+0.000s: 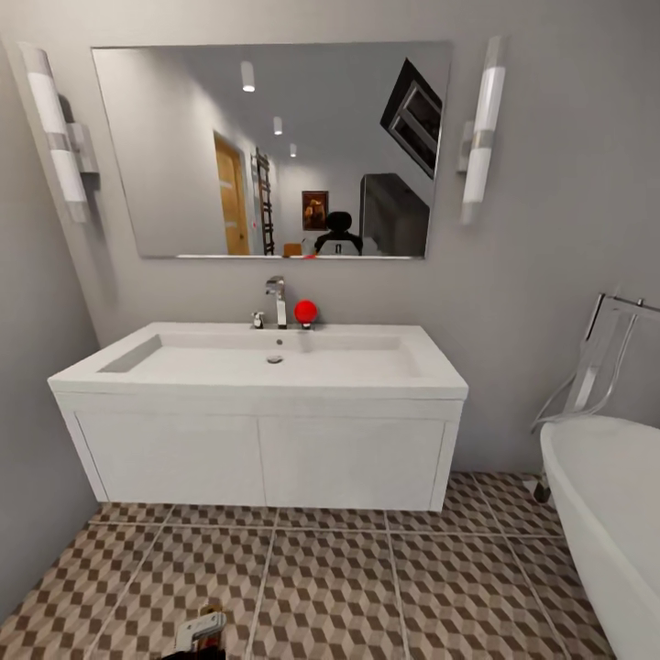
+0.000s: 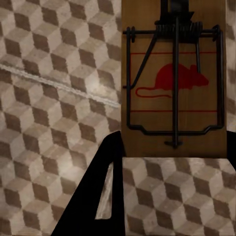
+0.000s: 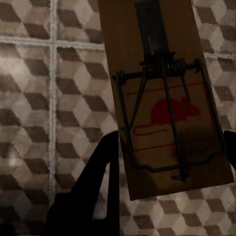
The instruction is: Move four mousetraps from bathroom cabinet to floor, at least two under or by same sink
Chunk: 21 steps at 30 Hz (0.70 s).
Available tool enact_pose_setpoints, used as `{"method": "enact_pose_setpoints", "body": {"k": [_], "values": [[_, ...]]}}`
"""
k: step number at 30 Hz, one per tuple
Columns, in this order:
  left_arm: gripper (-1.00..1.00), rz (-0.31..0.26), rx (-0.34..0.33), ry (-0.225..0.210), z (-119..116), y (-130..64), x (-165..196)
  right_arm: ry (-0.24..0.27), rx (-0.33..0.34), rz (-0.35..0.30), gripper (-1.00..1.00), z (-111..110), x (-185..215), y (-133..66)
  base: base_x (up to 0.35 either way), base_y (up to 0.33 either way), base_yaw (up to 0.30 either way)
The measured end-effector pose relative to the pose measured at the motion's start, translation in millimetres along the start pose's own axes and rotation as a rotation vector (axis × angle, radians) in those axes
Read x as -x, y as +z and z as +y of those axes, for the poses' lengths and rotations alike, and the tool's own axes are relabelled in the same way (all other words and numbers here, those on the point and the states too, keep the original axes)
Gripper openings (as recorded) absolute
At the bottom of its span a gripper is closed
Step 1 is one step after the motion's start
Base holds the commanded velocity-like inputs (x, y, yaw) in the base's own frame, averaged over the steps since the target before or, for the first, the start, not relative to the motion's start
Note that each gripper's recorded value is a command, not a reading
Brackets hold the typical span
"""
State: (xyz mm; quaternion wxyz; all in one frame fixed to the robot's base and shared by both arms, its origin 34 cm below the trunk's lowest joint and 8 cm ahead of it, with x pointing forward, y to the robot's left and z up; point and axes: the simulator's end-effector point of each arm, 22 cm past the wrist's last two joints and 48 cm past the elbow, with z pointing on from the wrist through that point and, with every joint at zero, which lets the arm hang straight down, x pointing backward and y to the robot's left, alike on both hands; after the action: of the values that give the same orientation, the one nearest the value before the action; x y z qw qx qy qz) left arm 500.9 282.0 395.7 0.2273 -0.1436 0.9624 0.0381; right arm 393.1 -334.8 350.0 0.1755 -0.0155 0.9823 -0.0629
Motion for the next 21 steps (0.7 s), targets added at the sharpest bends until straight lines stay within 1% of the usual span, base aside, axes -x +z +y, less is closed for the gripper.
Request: {"method": "enact_pose_setpoints", "body": {"k": [3,8,10,11,13,14,17,19,21], "values": [[-1.0,-0.019,-0.002,-0.002,-3.4,3.7,11.1,0.003,0.003,-0.034,-1.0,2.3,27.0,3.9,0.0,0.0,0.0],[-1.0,-0.001,-0.011,0.004,-9.6,10.2,10.7,0.004,0.002,-0.024,-1.0,4.1,46.7,8.7,0.0,0.0,0.0],[-1.0,-0.01,-0.018,0.004,-12.8,12.3,16.7,0.004,0.002,-0.036,-1.0,4.9,59.8,9.2,0.0,0.0,0.0],[-1.0,-0.024,-0.025,0.004,-16.0,12.4,24.6,0.005,0.002,-0.054,-1.0,5.3,71.6,8.3,0.0,0.0,0.0],[-1.0,-0.037,-0.034,0.003,-19.6,13.8,32.2,0.007,0.003,-0.075,-1.0,6.0,82.4,8.9,0.0,0.0,0.0],[-1.0,-0.043,-0.045,0.005,-24.0,13.0,39.9,0.008,0.002,-0.097,-1.0,5.6,93.8,7.6,0.0,0.0,0.0],[-1.0,-0.036,-0.066,0.012,-33.6,12.2,50.3,0.012,-0.001,-0.132,-1.0,4.9,109.5,7.5,0.0,0.0,0.0],[-1.0,-0.031,-0.077,0.016,-38.1,12.4,53.8,0.014,-0.003,-0.133,-1.0,5.1,110.5,9.7,0.0,0.0,0.0],[-1.0,-0.031,-0.089,0.021,-43.3,11.3,60.2,0.014,-0.006,-0.11,-1.0,6.1,105.5,12.8,0.0,0.0,0.0]]}}
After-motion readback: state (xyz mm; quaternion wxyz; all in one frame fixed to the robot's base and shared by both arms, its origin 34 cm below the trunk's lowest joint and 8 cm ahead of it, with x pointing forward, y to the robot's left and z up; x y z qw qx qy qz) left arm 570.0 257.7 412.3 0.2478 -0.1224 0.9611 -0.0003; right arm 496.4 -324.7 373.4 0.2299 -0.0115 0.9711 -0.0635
